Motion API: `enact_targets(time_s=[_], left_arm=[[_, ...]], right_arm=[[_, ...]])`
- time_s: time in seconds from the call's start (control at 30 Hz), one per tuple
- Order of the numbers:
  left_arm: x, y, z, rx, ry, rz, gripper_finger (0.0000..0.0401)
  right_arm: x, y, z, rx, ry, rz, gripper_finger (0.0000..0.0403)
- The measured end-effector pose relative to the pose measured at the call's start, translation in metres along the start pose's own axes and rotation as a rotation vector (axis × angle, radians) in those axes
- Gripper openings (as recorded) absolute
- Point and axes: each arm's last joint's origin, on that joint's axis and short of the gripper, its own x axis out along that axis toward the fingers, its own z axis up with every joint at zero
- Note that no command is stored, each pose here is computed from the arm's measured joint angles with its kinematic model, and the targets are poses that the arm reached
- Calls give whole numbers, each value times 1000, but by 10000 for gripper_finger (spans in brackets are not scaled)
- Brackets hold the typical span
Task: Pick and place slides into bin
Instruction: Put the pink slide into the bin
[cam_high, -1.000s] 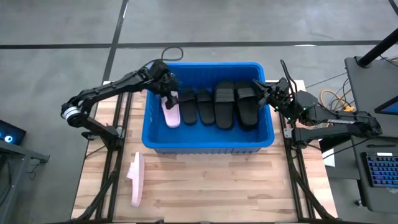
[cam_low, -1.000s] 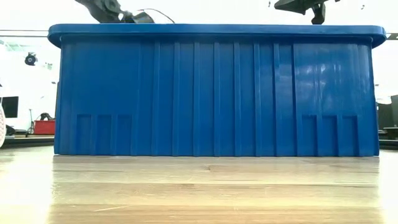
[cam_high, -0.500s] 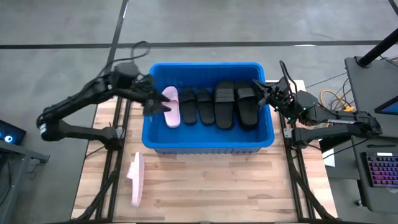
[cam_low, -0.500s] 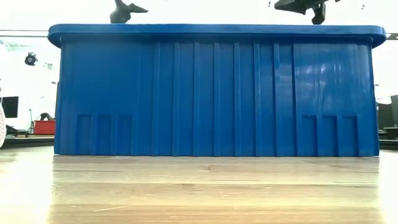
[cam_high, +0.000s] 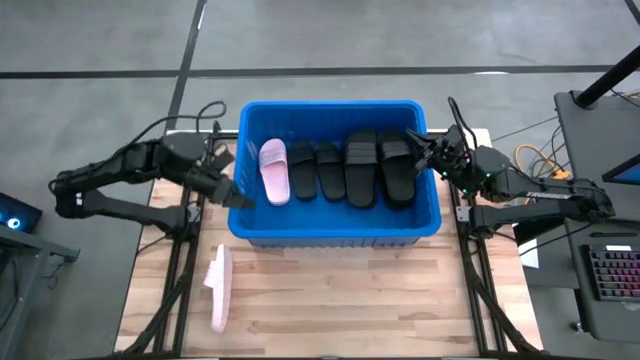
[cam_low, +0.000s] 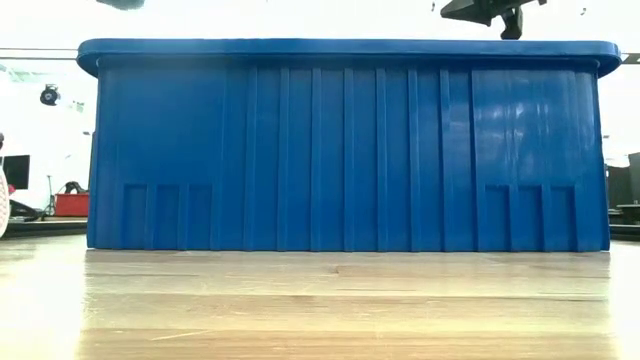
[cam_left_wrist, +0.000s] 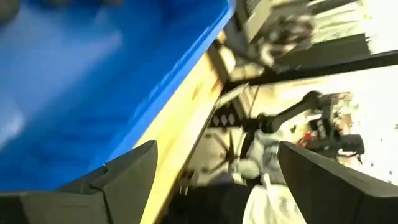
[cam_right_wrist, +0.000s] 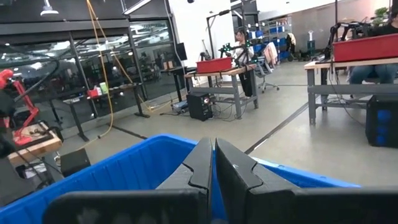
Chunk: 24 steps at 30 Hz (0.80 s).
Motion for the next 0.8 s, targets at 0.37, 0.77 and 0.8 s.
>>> enact_targets(time_s=[0.37,0.77,0.8], left_arm=[[14,4,-38,-76,291,175,317],[74,-11,-99,-19,632,478,317],[77,-12,-103,-9,655,528,317]], right_arm=[[0,2,-6,-18,60,77,13],[-1,0,-13,-24,127,65,13],[-1,0,-13,-24,127,65,13]])
